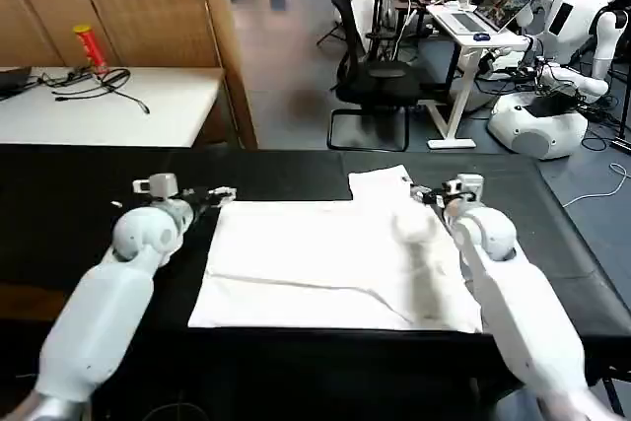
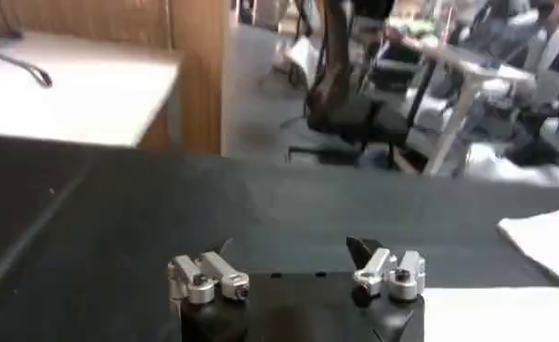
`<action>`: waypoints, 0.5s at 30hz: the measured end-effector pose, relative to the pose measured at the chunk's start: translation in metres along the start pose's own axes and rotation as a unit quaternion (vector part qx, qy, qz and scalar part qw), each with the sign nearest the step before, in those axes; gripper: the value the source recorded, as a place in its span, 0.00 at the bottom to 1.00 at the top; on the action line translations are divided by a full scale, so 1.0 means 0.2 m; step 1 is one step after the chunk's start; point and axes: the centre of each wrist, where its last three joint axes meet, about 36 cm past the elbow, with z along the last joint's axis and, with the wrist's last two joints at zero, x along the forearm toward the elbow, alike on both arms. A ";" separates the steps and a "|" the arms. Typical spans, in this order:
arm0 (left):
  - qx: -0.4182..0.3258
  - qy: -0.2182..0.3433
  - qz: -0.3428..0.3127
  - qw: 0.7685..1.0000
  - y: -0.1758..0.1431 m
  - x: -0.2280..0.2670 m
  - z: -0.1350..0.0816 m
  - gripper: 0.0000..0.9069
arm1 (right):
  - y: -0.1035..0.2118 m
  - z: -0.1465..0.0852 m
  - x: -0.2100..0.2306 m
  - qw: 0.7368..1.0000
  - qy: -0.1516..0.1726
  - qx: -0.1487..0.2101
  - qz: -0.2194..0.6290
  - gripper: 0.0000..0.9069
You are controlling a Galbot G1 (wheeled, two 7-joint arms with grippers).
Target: Fold and organize the clothes.
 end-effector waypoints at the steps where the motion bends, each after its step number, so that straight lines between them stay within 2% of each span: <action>1: 0.001 0.002 -0.001 1.000 0.00 -0.02 0.00 0.97 | 0.00 0.00 -0.02 1.000 0.004 -0.004 0.000 0.97; 11: 0.021 0.026 -0.010 0.999 0.05 -0.15 0.05 0.97 | 0.05 0.03 -0.16 0.999 0.032 -0.013 0.004 0.97; 15: 0.031 0.035 -0.004 0.999 0.08 -0.16 0.08 0.88 | 0.05 0.04 -0.18 0.999 0.038 -0.014 0.006 0.97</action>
